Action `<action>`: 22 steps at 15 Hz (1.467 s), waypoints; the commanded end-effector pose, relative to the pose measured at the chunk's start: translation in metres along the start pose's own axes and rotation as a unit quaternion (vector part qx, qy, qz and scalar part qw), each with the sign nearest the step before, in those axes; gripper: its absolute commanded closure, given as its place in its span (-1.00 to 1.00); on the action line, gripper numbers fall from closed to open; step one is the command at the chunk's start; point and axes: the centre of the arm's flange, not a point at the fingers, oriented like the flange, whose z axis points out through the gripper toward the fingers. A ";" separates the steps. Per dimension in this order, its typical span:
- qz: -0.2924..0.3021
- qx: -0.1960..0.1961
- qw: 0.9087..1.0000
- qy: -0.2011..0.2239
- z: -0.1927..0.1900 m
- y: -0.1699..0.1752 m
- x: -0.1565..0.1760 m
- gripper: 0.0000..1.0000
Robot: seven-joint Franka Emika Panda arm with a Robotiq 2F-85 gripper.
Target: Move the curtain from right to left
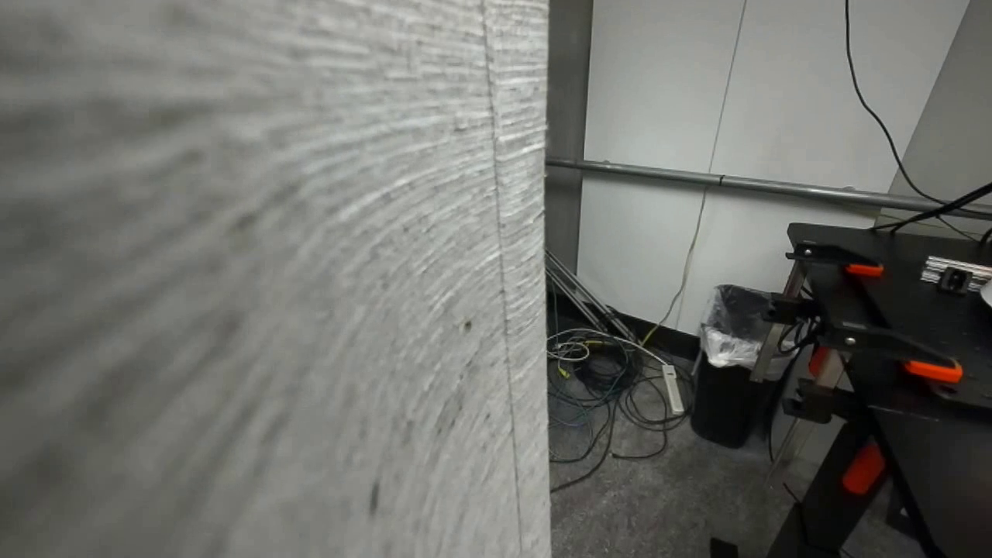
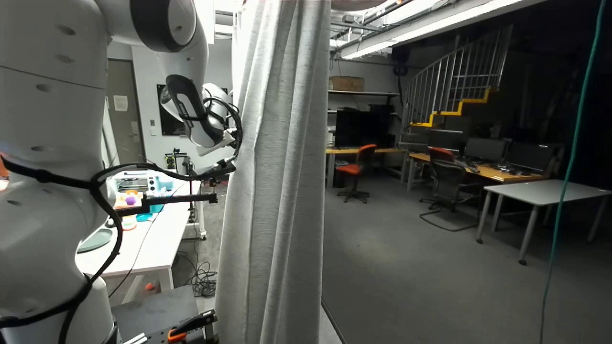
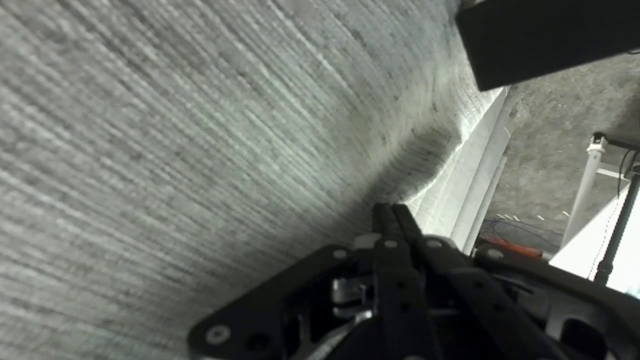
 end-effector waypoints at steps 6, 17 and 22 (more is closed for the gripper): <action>-0.011 0.067 0.997 -0.040 0.118 -0.003 -0.017 0.99; -0.022 0.059 0.997 -0.041 0.172 -0.003 -0.002 0.99; -0.033 0.059 0.997 -0.044 0.183 -0.003 0.000 0.99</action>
